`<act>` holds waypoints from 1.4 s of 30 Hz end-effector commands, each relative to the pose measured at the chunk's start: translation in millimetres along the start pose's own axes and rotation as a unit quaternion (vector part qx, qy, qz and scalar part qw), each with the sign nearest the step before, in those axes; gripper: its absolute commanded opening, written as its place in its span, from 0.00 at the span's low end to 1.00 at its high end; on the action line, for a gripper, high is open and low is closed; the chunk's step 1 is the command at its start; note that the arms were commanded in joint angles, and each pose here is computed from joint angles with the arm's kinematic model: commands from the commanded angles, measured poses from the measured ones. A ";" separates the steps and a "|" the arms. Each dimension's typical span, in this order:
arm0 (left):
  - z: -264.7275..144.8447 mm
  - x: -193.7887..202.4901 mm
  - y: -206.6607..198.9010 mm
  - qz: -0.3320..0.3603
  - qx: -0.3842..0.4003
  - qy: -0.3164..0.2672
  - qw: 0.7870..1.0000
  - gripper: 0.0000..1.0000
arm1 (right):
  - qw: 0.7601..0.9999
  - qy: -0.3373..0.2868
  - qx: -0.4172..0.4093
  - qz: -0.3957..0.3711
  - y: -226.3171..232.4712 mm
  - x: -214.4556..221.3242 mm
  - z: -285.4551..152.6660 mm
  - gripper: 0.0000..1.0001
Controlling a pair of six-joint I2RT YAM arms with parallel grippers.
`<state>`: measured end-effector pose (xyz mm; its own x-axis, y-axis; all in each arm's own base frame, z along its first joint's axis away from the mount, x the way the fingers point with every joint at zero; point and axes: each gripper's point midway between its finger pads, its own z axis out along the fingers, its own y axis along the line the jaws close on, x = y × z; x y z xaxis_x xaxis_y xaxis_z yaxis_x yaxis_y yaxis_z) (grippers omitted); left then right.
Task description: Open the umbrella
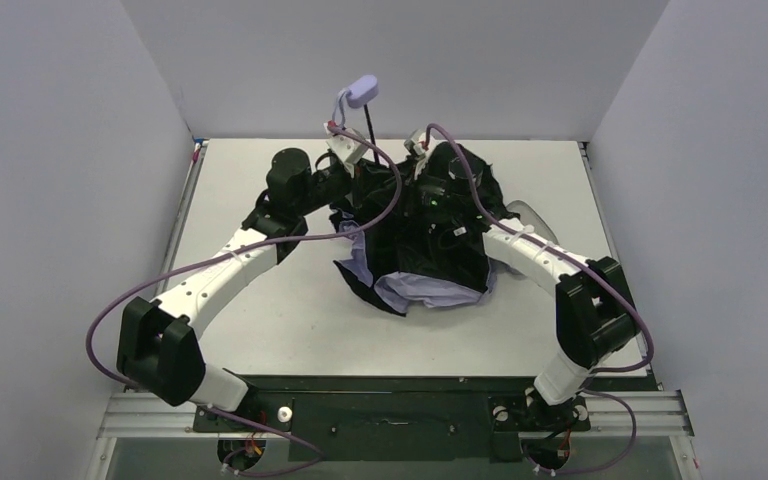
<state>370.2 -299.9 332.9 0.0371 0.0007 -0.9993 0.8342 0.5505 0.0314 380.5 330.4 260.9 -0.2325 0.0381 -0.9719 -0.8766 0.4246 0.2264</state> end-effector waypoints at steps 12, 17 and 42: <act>-92.8 11.3 25.5 -0.033 -0.124 0.043 0.991 0.80 | 0.994 -0.080 0.063 -0.042 -29.7 -39.6 15.3 0.00; -83.8 47.5 49.1 -0.019 -0.162 0.095 0.982 0.74 | 0.988 -0.087 0.095 -0.080 -31.7 -45.4 12.1 0.00; -171.7 231.6 153.2 -0.221 -0.420 0.341 0.812 0.02 | 0.965 -0.138 0.182 -0.125 -46.6 -73.7 -9.9 0.00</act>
<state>419.6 -136.1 119.5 -0.6492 0.0612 -0.7581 0.1988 0.9758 -0.0914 435.8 309.7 240.1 -0.0733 -0.0049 -0.9973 -0.6798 0.7320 0.0463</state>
